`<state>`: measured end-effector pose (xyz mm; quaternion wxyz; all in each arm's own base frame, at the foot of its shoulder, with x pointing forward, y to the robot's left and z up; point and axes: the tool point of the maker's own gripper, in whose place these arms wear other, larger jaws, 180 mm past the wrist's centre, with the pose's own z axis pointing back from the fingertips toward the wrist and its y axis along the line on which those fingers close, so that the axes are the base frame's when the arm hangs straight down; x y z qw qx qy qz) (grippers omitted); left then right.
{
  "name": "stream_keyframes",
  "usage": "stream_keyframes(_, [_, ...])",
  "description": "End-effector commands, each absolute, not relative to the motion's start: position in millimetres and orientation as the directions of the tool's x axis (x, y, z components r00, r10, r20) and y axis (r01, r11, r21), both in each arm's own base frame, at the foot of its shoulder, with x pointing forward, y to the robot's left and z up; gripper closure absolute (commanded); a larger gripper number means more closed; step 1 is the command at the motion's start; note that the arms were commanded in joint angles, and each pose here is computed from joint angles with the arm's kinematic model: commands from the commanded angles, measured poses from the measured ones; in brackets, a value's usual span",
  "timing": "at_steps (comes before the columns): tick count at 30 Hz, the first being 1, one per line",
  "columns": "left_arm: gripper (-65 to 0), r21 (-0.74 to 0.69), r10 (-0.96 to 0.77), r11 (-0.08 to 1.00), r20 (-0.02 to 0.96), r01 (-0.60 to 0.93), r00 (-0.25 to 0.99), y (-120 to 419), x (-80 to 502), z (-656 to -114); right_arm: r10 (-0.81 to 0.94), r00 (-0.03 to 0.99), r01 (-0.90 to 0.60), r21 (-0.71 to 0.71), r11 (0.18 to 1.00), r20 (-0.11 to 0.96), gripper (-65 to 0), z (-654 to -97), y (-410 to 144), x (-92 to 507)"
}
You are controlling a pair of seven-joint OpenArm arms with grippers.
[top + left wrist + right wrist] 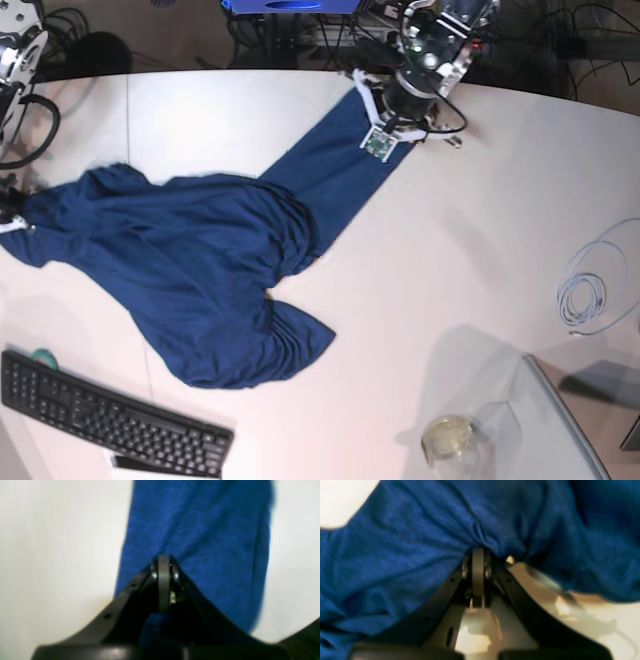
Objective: Layout the t-shirt on the table in an organized manner, then fold the t-shirt properly
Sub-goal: 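Grasp the shirt with the left gripper and pull it away from the right gripper, then regrasp the shirt with the right gripper and stretch it between both grippers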
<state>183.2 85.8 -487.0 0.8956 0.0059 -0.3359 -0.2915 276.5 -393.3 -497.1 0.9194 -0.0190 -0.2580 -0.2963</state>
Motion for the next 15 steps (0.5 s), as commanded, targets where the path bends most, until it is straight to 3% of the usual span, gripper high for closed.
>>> stream_keyframes(1, [0.0,0.190,-0.510,0.829,0.643,0.525,0.572,72,186,-474,-0.534,0.655,0.574,0.106,0.812,0.535,-0.6,-478,-414,285])
stream_keyframes(8, [0.0,0.198,-0.486,0.831,0.714,0.520,0.504,62,197,-437,-0.429,0.584,0.513,0.096,0.853,0.689,-1.2,-428,-404,298])
stream_keyframes(11, [0.0,0.206,-0.463,0.846,0.742,0.492,0.485,67,202,-419,-0.337,0.610,0.396,0.092,0.914,0.718,-3.3,-402,-356,290])
stream_keyframes(15, [0.0,0.246,-0.436,0.880,0.755,0.406,0.489,97,217,-405,-0.237,0.726,0.213,0.117,0.970,0.646,-21.9,-399,-274,263])
